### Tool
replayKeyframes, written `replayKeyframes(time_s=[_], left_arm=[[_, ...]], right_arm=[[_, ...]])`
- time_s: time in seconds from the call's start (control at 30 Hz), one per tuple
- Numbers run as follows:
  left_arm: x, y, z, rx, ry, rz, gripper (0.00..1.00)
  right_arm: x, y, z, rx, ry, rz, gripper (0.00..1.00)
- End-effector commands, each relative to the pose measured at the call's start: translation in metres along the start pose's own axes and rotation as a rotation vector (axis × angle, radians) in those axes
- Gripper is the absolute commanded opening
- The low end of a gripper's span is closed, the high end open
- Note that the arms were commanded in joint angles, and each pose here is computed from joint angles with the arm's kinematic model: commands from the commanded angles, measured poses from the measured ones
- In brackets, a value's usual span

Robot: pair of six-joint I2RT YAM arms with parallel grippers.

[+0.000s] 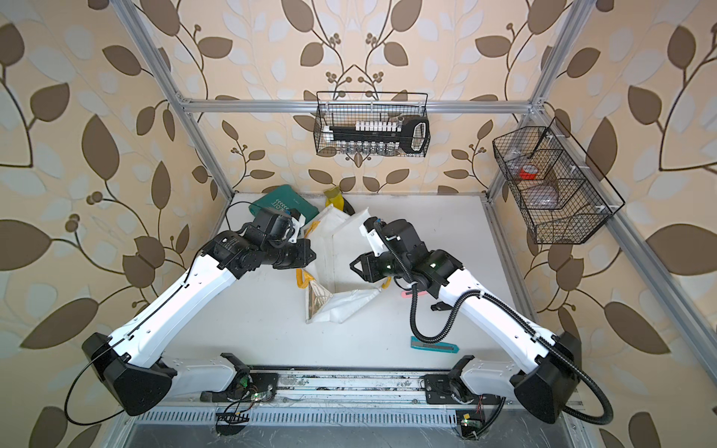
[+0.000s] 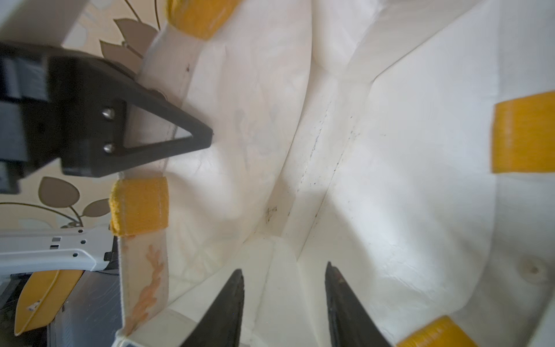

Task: Place the art knife into the pouch
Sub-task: Open the pouch at the center of the board.

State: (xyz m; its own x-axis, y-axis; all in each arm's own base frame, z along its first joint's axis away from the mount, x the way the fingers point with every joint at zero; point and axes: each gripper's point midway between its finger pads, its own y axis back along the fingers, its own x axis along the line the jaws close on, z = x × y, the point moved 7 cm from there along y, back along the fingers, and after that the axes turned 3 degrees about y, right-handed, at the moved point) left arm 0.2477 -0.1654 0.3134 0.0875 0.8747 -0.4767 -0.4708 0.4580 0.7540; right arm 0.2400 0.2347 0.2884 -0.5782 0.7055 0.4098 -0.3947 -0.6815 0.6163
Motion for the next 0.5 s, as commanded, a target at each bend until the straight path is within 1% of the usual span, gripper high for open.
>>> replayKeyframes(time_s=[0.0, 0.1, 0.2, 0.37, 0.47], left_arm=[[-0.018, 0.015, 0.014, -0.076, -0.021, -0.079, 0.00], [-0.020, 0.018, 0.012, -0.079, -0.026, -0.085, 0.00], [-0.019, 0.019, 0.012, -0.081, -0.029, -0.086, 0.00], [-0.021, 0.012, 0.014, -0.067, -0.043, -0.086, 0.00], [-0.024, 0.008, 0.016, -0.066, -0.050, -0.106, 0.00]], right_arm=[[0.002, -0.028, 0.011, 0.023, 0.045, 0.022, 0.44], [-0.003, -0.067, 0.003, 0.100, 0.069, 0.019, 0.44], [-0.008, -0.096, -0.006, 0.169, 0.064, 0.044, 0.43], [0.006, -0.133, -0.022, 0.261, 0.107, 0.084, 0.43], [0.008, -0.155, -0.031, 0.320, 0.108, 0.093, 0.44]])
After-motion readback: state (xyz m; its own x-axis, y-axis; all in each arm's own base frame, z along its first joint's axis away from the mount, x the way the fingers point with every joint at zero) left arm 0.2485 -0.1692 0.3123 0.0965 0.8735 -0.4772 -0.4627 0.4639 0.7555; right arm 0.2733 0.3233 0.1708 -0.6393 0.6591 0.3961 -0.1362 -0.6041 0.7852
